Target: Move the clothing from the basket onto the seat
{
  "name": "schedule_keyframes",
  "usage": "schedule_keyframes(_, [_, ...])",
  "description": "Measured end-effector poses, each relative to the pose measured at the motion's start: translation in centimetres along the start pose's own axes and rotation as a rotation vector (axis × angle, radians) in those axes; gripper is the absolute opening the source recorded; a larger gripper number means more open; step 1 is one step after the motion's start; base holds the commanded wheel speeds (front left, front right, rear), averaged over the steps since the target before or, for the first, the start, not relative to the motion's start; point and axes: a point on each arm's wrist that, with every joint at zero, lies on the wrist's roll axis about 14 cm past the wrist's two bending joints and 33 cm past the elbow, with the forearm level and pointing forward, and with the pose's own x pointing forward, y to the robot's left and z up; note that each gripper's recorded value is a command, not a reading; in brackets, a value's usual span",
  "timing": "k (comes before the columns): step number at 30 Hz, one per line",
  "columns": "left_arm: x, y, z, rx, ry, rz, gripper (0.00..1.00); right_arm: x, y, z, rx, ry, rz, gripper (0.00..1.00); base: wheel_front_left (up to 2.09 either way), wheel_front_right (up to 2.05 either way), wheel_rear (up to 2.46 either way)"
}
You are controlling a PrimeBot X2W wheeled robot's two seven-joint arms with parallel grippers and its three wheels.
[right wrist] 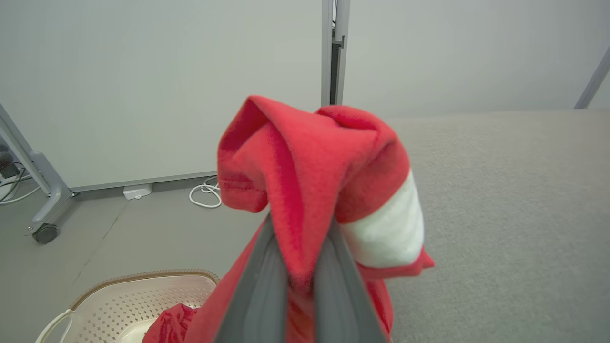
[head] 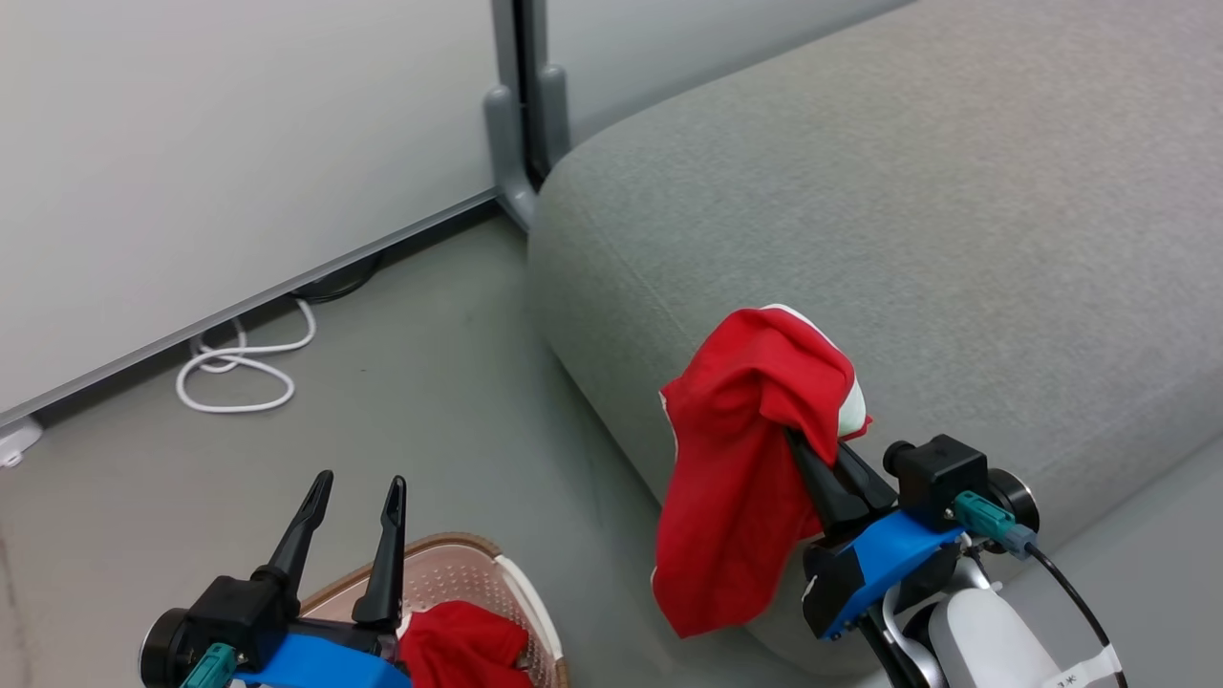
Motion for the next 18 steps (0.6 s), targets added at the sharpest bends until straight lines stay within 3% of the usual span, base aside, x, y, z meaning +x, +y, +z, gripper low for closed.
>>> schedule_keyframes(8, [1.5, -1.5, -0.9, -0.006, 0.02, -0.063, 1.0, -1.9, -2.5, -0.5, 0.018, 0.012, -0.089, 0.0, 0.0, 0.0, 0.0])
schedule_keyframes(18, [2.0, -1.2, -1.3, -0.012, 0.025, -0.08, 1.0, -1.1, -2.8, -0.9, 0.034, 0.024, -0.1, 0.0, 0.0, 0.0, 0.0])
